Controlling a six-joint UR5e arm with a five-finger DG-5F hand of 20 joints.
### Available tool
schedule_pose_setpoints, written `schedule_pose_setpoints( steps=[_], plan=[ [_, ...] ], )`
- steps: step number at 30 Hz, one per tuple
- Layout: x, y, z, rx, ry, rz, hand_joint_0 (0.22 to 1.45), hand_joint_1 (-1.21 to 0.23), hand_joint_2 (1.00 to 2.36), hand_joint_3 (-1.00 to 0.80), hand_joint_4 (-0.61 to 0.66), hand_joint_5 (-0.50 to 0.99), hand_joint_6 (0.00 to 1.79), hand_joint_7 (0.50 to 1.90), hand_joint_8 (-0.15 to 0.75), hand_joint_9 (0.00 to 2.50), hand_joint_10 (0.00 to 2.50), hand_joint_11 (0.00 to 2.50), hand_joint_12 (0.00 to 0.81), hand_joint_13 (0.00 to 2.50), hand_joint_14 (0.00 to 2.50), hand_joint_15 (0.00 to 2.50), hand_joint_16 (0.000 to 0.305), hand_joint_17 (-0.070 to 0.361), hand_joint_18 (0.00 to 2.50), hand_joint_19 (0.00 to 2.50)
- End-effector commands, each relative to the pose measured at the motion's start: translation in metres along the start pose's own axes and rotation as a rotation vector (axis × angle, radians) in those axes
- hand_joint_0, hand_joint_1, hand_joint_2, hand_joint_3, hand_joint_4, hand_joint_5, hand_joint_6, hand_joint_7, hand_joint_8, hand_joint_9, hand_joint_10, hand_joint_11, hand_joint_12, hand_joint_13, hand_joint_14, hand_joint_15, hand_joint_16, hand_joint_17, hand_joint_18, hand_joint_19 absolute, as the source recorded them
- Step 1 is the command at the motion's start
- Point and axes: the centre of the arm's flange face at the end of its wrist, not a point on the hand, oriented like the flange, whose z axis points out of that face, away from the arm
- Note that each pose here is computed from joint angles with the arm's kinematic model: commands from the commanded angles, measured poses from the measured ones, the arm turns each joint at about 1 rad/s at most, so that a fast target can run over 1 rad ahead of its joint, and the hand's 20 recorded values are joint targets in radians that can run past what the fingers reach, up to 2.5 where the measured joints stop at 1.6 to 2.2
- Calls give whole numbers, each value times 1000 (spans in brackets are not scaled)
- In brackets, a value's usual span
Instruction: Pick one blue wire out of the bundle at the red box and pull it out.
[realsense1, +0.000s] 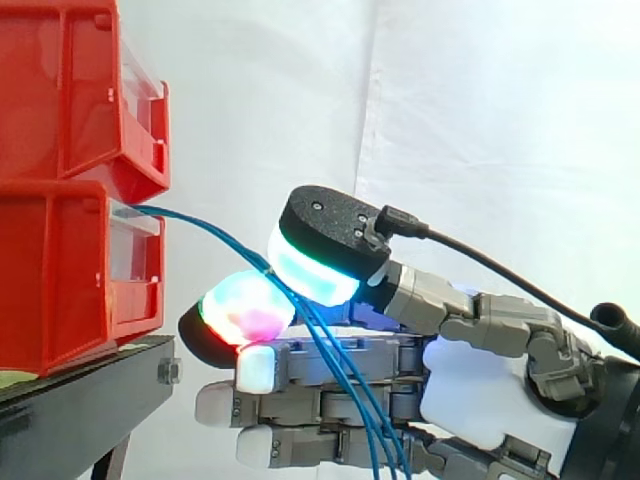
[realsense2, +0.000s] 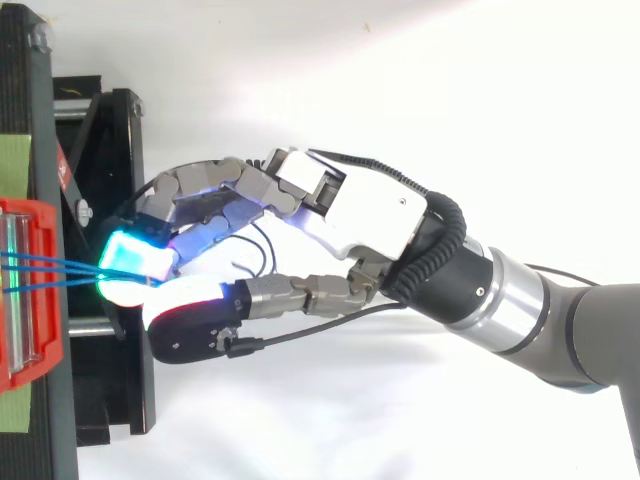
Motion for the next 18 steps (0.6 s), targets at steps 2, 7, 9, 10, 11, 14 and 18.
schedule_pose_setpoints(
  steps=[2, 7, 9, 10, 11, 14, 18],
  plan=[
    [0, 0, 0, 2, -2, 0, 598, -590, 1009, -369, 173, -117, 833, 1000, 255, 1029, 19, 622, 359, 636, 18, 468, 42, 95, 516, 547],
    [0, 0, 0, 1, 0, -2, 603, -547, 1010, -365, 185, -85, 720, 1091, 252, 1030, 19, 583, 357, 637, 17, 464, 42, 95, 513, 547],
    [0, 0, 0, 1, 0, -2, 605, -548, 1010, -363, 180, -81, 702, 1109, 250, 1035, 19, 585, 357, 635, 18, 470, 42, 94, 514, 548],
    [0, 0, 0, 1, 0, -2, 606, -551, 1010, -361, 180, -81, 701, 1103, 253, 1035, 17, 581, 357, 636, 18, 464, 42, 94, 514, 548],
    [0, 0, 0, 1, 0, -2, 608, -569, 1010, -359, 188, -80, 697, 1110, 254, 1035, 17, 585, 357, 637, 19, 457, 42, 94, 515, 548],
    [0, 0, 0, 3, 0, -3, 602, -617, 1010, -356, 187, -88, 704, 1115, 250, 1041, 18, 612, 359, 639, 17, 466, 42, 95, 516, 549],
    [0, 0, 0, 4, 0, -4, 595, -674, 1010, -348, 168, -118, 791, 1047, 247, 1021, 20, 635, 361, 640, 18, 471, 42, 95, 524, 548]
  ],
)
